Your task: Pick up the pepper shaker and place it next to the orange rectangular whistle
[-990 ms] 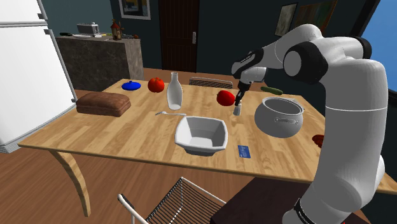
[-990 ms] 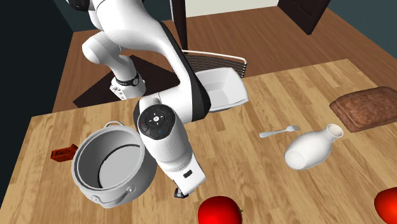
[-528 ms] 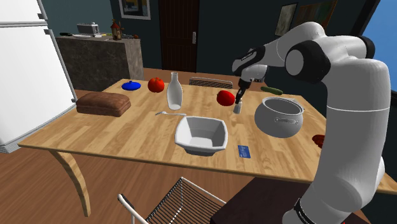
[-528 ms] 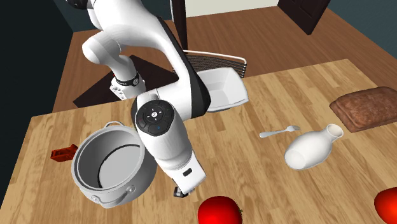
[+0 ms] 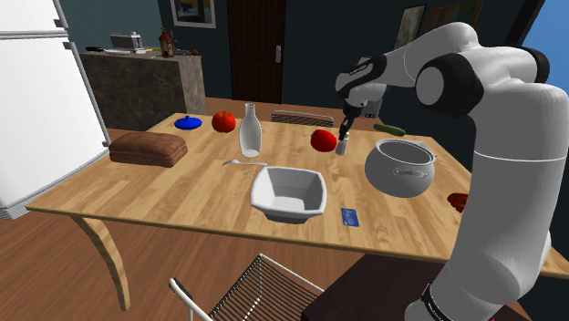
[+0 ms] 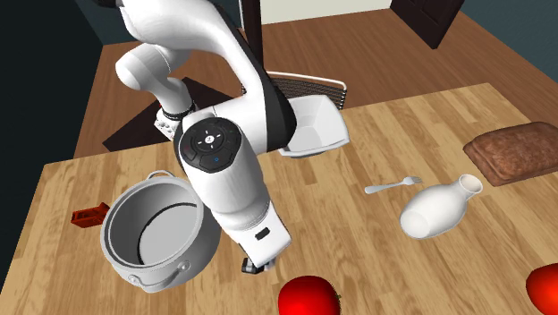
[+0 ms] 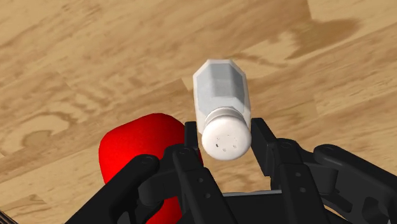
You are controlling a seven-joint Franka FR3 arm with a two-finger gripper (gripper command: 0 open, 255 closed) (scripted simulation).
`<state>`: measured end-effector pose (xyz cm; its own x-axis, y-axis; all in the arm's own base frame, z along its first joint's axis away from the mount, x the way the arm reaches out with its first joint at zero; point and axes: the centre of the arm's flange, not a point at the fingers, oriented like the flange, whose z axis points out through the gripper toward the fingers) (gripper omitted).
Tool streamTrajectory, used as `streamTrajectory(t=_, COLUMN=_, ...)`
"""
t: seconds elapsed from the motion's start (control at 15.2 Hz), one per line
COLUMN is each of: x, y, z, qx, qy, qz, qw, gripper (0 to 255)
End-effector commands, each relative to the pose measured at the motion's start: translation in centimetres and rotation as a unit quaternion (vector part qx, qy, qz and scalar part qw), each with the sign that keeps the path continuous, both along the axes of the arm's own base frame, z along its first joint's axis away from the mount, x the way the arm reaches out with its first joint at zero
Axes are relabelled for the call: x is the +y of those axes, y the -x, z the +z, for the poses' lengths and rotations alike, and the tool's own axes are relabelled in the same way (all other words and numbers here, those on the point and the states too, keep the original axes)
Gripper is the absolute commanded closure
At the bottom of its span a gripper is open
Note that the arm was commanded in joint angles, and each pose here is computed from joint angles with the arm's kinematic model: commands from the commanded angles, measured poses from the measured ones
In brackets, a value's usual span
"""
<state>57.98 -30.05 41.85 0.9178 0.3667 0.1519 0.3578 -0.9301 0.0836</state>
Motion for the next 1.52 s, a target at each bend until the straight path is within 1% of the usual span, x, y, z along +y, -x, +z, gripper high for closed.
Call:
streamTrajectory(t=0.0, x=0.0, y=0.1, z=1.1, qx=0.0, qy=0.0, qz=0.0, qw=1.0, gripper=255)
streamTrajectory(t=1.39, x=0.0, y=0.1, z=12.2, qx=0.0, qy=0.0, qz=0.0, qw=1.0, gripper=255)
streamTrajectory(t=1.45, x=0.0, y=0.1, z=12.3, qx=0.0, qy=0.0, qz=0.0, qw=1.0, gripper=255)
